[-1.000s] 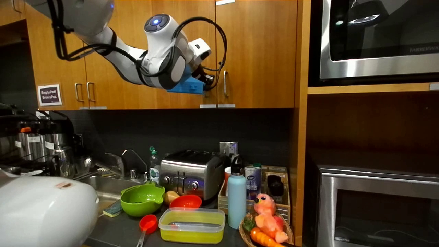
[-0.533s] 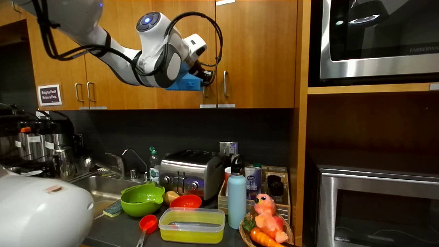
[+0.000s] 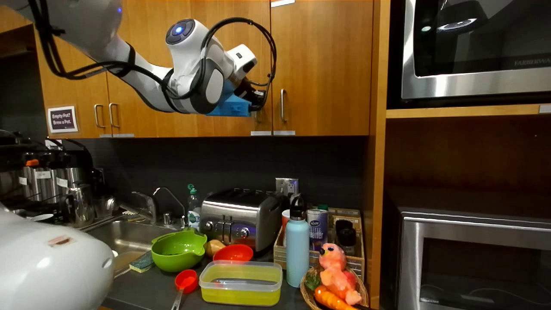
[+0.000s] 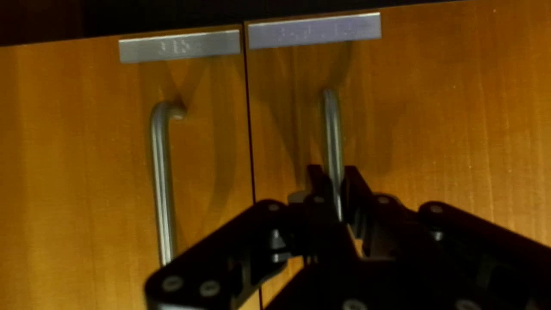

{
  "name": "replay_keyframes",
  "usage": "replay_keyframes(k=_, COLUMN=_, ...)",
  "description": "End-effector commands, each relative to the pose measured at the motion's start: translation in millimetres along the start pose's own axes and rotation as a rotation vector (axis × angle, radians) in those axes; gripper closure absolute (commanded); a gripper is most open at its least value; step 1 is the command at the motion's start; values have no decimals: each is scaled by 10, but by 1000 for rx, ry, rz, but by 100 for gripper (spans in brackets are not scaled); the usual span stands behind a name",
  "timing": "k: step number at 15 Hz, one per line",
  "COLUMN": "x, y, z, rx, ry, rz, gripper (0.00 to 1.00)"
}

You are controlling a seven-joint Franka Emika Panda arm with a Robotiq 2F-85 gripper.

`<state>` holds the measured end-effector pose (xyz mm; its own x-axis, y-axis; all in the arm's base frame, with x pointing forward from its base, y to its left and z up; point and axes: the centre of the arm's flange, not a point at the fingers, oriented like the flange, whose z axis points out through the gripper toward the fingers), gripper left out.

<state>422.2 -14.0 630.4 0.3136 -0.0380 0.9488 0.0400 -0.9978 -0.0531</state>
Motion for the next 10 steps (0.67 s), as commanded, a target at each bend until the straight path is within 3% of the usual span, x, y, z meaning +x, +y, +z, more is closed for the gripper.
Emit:
replay_keyframes(k=1, x=-86, y=-21, z=-138, rx=-32, ry=15, rz=27, gripper=96)
replay_keyframes(k=10, x=-139, y=-31, z=-252, rx=-59, ry=15, rz=43, gripper=96)
